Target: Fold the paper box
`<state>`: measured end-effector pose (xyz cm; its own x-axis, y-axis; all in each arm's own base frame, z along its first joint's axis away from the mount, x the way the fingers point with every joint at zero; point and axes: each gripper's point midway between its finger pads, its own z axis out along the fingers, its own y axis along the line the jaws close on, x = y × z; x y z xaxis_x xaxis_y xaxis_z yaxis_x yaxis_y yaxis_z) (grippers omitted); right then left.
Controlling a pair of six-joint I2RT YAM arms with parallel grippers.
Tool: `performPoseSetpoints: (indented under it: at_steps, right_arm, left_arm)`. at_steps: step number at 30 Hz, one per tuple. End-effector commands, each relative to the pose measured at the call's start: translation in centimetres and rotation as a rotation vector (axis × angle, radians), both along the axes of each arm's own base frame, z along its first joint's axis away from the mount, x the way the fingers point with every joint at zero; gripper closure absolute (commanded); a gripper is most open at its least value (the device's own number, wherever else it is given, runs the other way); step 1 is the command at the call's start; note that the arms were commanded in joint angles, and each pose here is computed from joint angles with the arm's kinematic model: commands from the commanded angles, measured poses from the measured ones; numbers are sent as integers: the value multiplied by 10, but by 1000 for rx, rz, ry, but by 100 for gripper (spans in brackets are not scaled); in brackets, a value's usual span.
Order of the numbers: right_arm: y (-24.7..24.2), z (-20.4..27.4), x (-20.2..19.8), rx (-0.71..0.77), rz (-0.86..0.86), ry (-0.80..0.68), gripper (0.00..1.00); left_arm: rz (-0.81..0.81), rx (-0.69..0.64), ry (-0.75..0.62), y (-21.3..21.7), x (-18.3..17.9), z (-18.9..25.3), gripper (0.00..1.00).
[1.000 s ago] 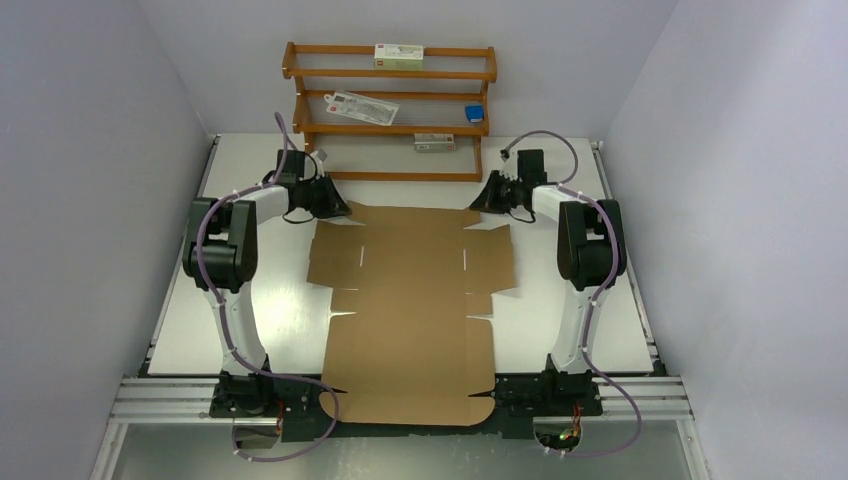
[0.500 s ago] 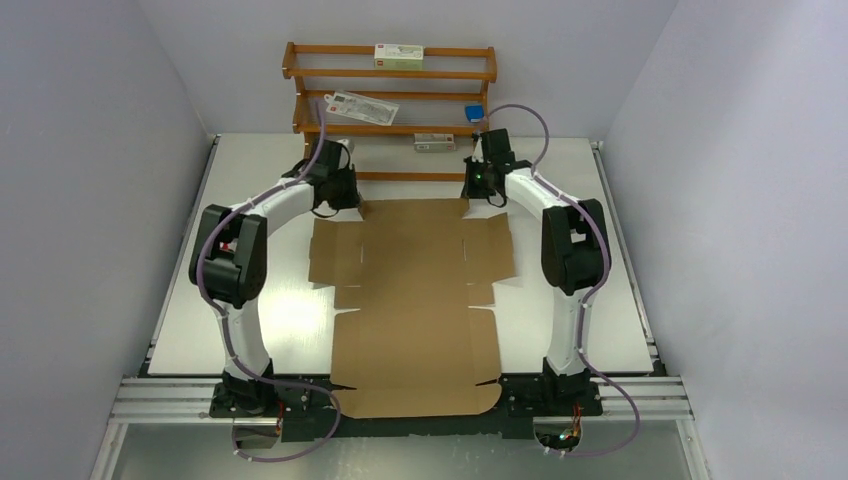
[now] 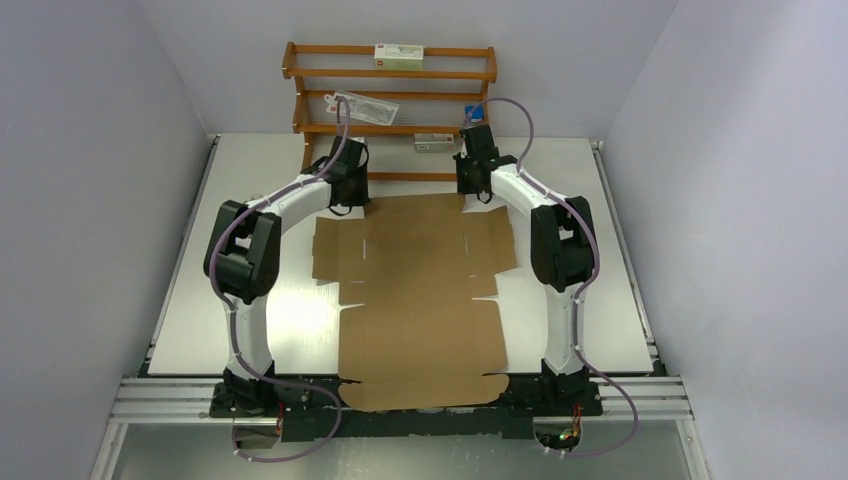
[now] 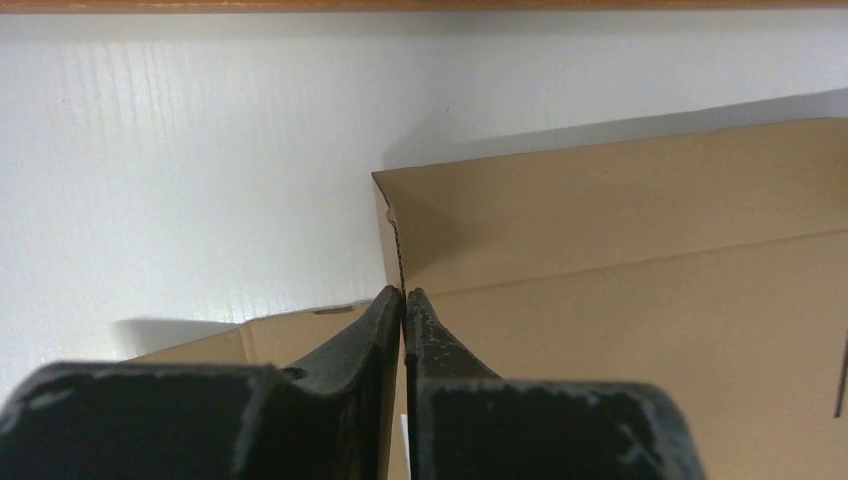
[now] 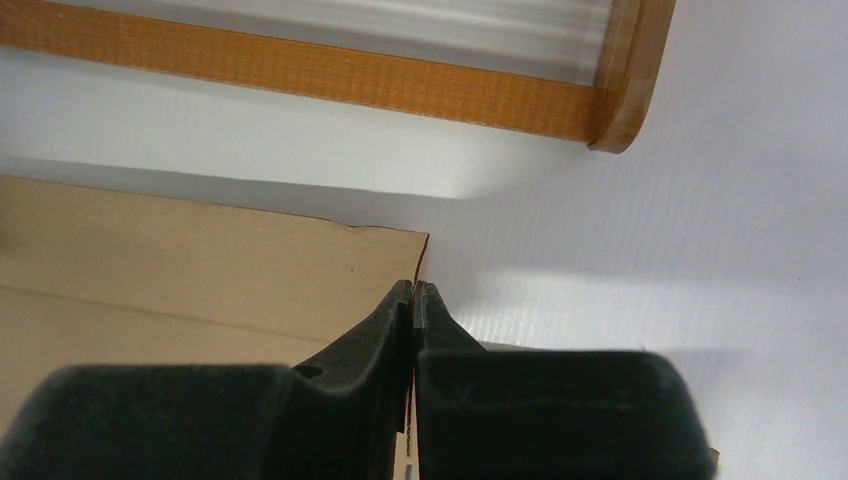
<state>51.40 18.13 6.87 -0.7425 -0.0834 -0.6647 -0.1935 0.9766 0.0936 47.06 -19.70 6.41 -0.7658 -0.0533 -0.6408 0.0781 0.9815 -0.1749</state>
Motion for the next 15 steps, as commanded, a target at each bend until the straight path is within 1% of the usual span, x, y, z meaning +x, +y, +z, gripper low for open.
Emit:
performPoseSetpoints:
  at_steps: [1,3,5,8,13,15]
  right_arm:
    - [10,10,10,39,27,-24,91]
    - [9,18,11,78,30,-29,87]
    - [5,31,11,116,28,-42,79]
    - [0,47,5,177,28,-60,71]
    - [-14,71,-16,248,18,-89,54]
    - [-22,72,-30,275,6,-87,49]
  left_arm:
    - [-19,-30,-25,-9,11,16,85]
    - [-16,-55,-46,-7,12,30,79]
    - [-11,-88,-74,-3,12,46,72]
    - [-4,-142,-102,4,6,67,62]
    - [-10,-222,-127,15,-17,93,46]
    - [-8,-229,-132,21,-30,98,39]
